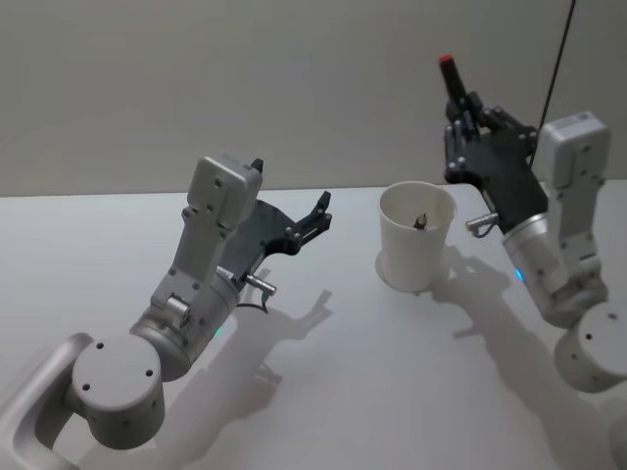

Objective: Place the pen into the pen holder.

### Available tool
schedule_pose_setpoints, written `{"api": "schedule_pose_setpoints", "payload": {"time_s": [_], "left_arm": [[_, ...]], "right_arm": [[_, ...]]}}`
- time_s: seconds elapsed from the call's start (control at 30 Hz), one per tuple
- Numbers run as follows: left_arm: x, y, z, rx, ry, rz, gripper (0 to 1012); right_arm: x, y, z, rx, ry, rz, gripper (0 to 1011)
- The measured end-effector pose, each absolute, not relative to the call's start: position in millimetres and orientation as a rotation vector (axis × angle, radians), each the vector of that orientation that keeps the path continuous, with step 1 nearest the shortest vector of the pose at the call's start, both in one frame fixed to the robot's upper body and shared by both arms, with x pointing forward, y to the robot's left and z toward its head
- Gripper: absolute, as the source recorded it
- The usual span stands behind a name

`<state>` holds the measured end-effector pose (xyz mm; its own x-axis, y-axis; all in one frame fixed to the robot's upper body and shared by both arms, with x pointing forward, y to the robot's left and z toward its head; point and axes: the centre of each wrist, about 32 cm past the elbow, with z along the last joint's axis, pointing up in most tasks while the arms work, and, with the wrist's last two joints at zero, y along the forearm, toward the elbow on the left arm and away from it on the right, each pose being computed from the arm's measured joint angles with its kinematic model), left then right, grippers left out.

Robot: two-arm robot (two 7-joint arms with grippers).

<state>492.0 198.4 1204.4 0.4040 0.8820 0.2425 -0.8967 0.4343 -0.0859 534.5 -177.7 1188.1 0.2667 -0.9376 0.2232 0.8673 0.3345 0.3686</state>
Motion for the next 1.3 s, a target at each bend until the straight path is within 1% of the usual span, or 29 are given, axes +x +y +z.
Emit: {"api": "schedule_pose_setpoints", "payload": {"time_s": [0.33, 0.77, 1.3], "left_arm": [[492, 198, 1204, 0.061, -0.268, 1.124, 1001], [492, 198, 1204, 0.061, -0.268, 1.124, 1001], [492, 198, 1204, 0.061, -0.268, 1.124, 1001]], "right_arm": [[550, -163, 1178, 0.182, -0.458, -1.211, 178], [564, -151, 1166, 0.173, -0.454, -1.203, 177], [573, -141, 1160, 0.179, -0.443, -1.189, 178]]}}
